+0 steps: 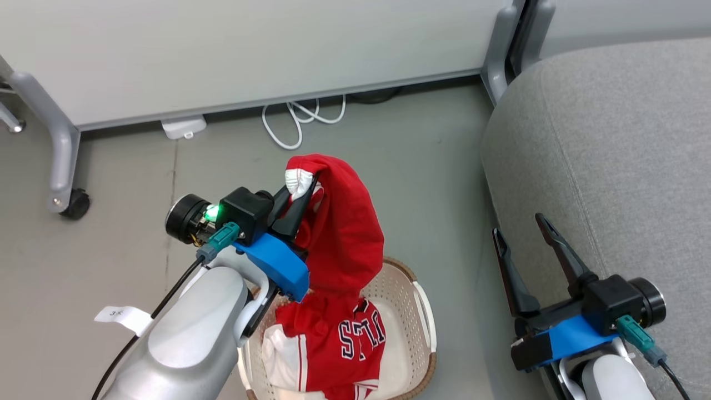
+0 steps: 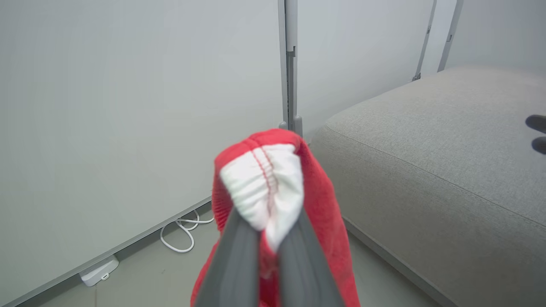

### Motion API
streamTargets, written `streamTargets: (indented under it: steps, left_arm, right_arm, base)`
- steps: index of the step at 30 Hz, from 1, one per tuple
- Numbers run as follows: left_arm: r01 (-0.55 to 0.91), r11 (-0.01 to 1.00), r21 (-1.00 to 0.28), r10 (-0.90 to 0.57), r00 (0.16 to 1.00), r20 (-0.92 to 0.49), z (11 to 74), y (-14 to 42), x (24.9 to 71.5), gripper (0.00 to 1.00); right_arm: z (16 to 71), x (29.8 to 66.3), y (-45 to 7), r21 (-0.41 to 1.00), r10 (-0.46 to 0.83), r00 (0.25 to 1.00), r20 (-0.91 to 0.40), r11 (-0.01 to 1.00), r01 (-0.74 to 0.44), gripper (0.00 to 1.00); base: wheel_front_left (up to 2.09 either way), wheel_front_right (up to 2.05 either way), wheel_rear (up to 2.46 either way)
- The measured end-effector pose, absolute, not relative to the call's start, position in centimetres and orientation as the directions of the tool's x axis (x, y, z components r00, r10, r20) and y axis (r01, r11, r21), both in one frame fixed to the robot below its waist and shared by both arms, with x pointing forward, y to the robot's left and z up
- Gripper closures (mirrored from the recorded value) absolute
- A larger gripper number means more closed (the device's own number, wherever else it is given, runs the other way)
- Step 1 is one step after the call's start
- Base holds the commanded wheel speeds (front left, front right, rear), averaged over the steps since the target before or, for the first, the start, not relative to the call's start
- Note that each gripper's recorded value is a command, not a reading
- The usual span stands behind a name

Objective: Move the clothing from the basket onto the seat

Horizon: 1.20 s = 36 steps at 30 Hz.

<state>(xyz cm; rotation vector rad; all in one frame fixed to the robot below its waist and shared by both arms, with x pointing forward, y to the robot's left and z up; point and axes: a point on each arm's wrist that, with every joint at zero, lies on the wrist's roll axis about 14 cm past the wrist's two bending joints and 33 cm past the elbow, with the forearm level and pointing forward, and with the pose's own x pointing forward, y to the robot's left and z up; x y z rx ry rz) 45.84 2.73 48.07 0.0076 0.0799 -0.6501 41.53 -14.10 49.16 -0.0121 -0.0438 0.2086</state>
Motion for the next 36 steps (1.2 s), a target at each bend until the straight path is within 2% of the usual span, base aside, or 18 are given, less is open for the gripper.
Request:
streamTargets:
  steps: [15, 29, 36]
  left_arm:
    - [0.616, 0.783, 0.083, -0.621, 0.767, 0.164, 57.8, 1.8, 43.1, 1.0]
    - [0.634, 0.767, 0.099, -0.64, 0.746, 0.185, 58.9, 1.6, 42.0, 1.0]
    - [0.633, 0.768, 0.093, -0.639, 0.749, 0.175, 58.4, 1.7, 42.3, 1.0]
  right_arm:
    - [50.8, 38.1, -13.5, -0.014, 0.218, 0.973, 0.081, 0.976, -0.217, 0.0]
    - [51.0, 37.6, -13.0, -0.002, 0.222, 0.971, 0.089, 0.975, -0.223, 0.0]
    - [54.4, 39.2, -12.2, -0.021, 0.257, 0.948, 0.188, 0.966, -0.257, 0.0]
  base:
    - [0.0, 0.0, 0.0]
    - [0.0, 0.0, 0.0]
    - [0.0, 0.0, 0.0]
